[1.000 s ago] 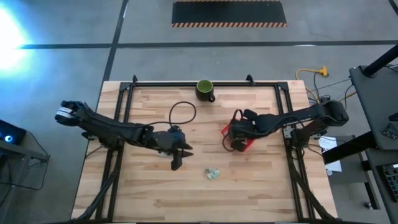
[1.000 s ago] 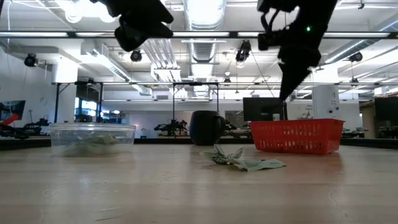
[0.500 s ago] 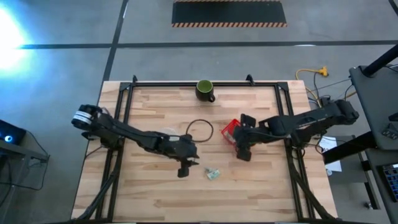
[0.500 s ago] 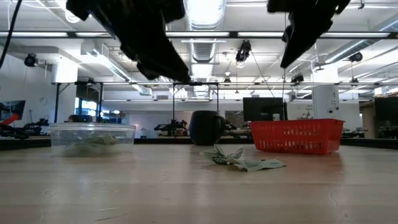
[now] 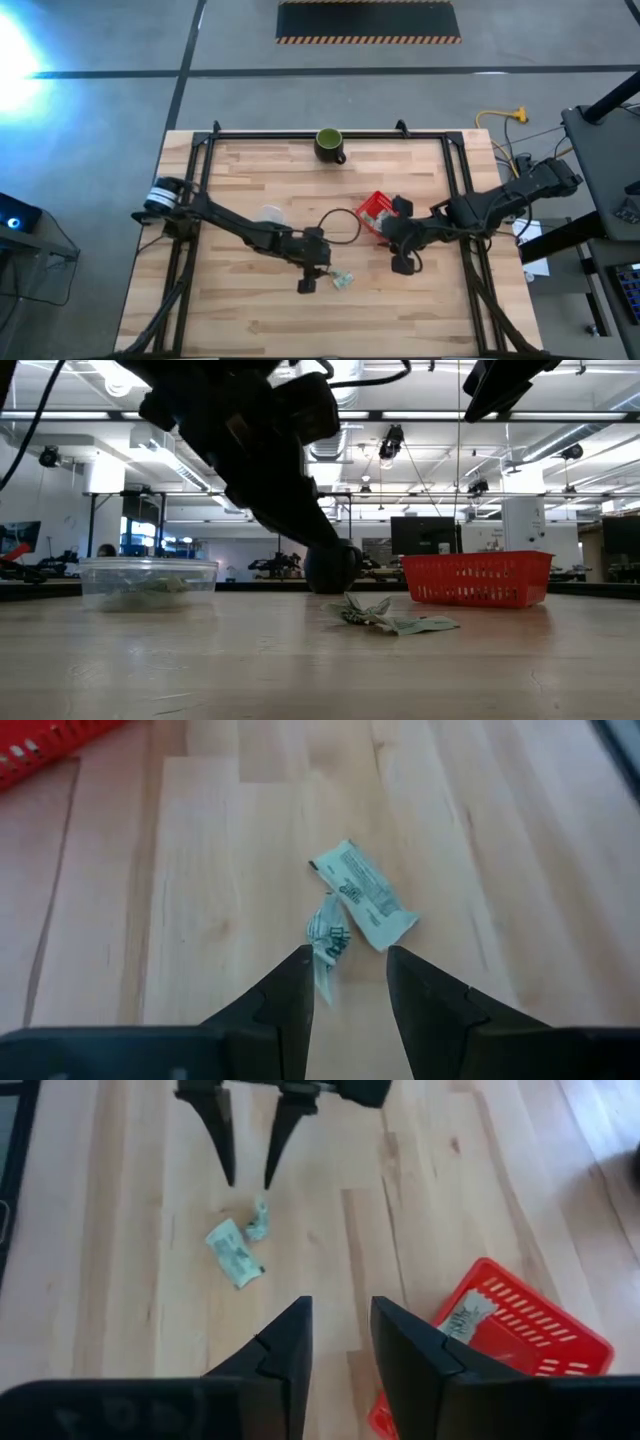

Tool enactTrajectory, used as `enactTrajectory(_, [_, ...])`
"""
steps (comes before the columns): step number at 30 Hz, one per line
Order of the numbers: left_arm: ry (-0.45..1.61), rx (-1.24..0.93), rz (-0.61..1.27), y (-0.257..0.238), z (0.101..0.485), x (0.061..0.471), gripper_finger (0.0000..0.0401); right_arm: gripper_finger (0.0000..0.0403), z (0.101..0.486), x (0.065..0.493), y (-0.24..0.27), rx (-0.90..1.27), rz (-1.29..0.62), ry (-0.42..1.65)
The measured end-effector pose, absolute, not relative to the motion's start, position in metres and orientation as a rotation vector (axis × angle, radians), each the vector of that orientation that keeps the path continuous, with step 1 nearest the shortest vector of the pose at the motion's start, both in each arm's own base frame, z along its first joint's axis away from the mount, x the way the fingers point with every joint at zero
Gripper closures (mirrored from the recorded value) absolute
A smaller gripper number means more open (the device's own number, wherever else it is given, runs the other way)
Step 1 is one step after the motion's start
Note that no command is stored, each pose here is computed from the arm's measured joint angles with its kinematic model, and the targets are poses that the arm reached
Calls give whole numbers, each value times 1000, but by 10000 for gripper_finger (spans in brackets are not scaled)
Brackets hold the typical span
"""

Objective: Pick and place items into bin
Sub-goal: Put the stevia packet into the transparent bin

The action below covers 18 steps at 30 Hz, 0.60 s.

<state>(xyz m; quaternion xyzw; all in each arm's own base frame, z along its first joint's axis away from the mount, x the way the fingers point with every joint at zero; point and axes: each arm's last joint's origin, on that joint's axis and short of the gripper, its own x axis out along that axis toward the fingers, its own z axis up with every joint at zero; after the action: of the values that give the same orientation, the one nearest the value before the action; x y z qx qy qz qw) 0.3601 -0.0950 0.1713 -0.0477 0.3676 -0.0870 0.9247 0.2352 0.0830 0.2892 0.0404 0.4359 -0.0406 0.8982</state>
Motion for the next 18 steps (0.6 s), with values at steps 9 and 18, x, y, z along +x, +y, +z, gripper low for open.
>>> enactTrajectory(9, [788, -68, -181, -96, 157, 367, 289, 321, 289, 232, 91, 103, -70, 904])
enactTrajectory(18, [788, -59, -160, -97, 144, 371, 289, 330, 289, 231, 95, 108, -61, 898])
